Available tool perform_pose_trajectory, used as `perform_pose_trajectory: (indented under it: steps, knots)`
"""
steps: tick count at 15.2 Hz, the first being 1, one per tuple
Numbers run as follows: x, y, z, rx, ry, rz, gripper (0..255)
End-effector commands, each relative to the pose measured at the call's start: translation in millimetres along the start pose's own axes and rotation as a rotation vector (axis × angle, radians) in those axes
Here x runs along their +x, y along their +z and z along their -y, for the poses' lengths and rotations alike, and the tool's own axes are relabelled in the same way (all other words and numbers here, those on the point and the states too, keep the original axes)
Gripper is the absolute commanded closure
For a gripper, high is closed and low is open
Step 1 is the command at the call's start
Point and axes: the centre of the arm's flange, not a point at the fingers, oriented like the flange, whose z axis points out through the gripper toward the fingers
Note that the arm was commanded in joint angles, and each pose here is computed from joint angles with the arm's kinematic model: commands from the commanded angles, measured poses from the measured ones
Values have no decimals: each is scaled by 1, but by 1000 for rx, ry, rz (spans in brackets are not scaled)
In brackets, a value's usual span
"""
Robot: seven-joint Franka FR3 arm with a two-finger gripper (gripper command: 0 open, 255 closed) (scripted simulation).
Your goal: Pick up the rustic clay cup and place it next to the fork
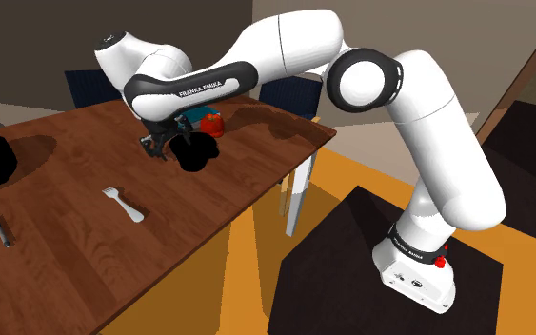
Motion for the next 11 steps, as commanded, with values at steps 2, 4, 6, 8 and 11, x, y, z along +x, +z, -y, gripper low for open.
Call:
perform_pose_trajectory:
  steps: [2, 4, 6, 8, 11]
  knots:
    - [0, 0, 0, 0, 0, 0, 0]
    - [0, -26, 0, 0, 0, 0, 0]
    - [0, -50, 0, 0, 0, 0, 0]
    - [0, -50, 0, 0, 0, 0, 0]
    - [0, -50, 0, 0, 0, 0, 0]
